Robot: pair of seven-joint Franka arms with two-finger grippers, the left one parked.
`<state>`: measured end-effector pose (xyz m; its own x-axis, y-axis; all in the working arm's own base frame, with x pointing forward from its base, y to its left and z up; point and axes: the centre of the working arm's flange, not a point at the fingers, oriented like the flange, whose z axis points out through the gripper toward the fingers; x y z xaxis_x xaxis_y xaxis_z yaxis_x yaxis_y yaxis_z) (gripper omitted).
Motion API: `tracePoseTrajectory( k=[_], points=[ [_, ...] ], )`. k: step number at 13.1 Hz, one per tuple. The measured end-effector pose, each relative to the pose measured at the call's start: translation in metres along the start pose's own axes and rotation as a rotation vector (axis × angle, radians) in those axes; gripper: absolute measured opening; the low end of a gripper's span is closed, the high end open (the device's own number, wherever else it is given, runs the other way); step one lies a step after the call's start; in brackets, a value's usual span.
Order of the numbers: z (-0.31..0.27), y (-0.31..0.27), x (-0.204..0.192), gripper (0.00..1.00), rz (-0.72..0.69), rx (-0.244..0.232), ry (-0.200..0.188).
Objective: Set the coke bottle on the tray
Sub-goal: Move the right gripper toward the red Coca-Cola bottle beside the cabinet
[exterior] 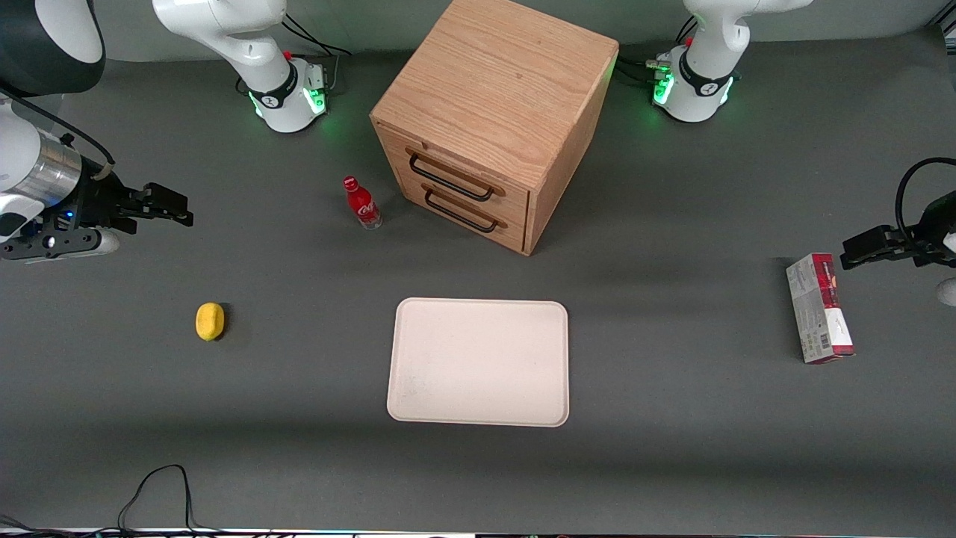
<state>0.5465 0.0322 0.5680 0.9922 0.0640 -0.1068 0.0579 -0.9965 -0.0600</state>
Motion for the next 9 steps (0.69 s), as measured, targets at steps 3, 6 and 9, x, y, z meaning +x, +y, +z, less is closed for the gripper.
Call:
tracePoseTrajectory(
  k=[3, 6, 9],
  points=[
    [0.0003, 0.0000, -0.0002, 1.00, 0.000, 0.000, -0.001],
    [-0.0013, -0.0011, -0.0007, 1.00, -0.002, 0.000, 0.003],
    [-0.0036, -0.0070, -0.0006, 1.00, -0.010, 0.014, 0.009]
  ],
)
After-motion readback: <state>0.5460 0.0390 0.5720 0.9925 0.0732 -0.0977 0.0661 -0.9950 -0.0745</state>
